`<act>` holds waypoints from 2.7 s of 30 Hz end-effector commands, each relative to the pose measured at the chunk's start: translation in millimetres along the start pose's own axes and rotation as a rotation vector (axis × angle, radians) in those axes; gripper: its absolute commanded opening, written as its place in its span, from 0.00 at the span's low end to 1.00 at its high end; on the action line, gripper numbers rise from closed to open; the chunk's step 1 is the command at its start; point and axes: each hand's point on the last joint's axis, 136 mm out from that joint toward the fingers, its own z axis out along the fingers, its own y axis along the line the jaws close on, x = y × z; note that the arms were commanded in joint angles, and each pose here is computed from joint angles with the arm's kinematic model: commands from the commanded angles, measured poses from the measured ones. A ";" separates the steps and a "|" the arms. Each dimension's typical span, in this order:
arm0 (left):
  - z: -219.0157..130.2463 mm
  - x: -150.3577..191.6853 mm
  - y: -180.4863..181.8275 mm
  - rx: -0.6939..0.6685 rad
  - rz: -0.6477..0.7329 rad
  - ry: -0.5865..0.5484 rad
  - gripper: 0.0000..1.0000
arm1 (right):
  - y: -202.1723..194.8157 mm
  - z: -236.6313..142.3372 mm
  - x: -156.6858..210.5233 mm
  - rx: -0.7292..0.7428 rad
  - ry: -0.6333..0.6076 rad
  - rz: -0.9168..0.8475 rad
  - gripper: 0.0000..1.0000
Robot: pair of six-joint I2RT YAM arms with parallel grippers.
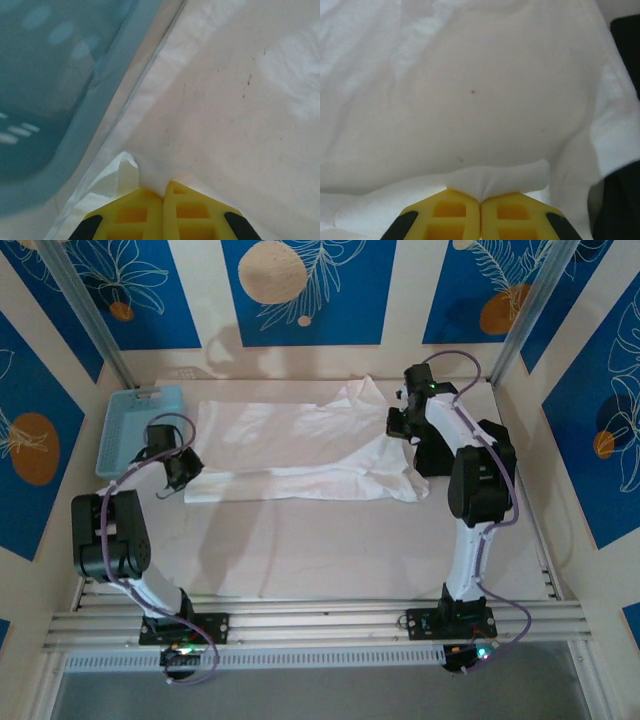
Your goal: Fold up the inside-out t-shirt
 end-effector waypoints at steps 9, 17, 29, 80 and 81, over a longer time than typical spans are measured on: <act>-7.0 -41.9 -24.1 0.087 -0.017 -0.125 0.49 | 1.6 -8.8 -40.2 -0.017 -0.086 0.011 0.41; -28.8 21.8 -50.6 0.303 -0.003 -0.038 0.56 | 35.9 -19.9 51.7 -0.143 -0.007 0.002 0.51; 25.8 84.7 -37.5 0.268 0.063 0.200 0.56 | 8.3 37.0 124.7 -0.066 0.245 0.148 0.40; -56.7 135.3 20.8 0.175 0.061 0.119 0.59 | 131.8 9.8 85.0 -0.496 0.013 0.052 0.33; -57.3 135.3 21.2 0.175 0.061 0.115 0.60 | 123.3 5.3 89.5 -0.480 0.003 0.052 0.34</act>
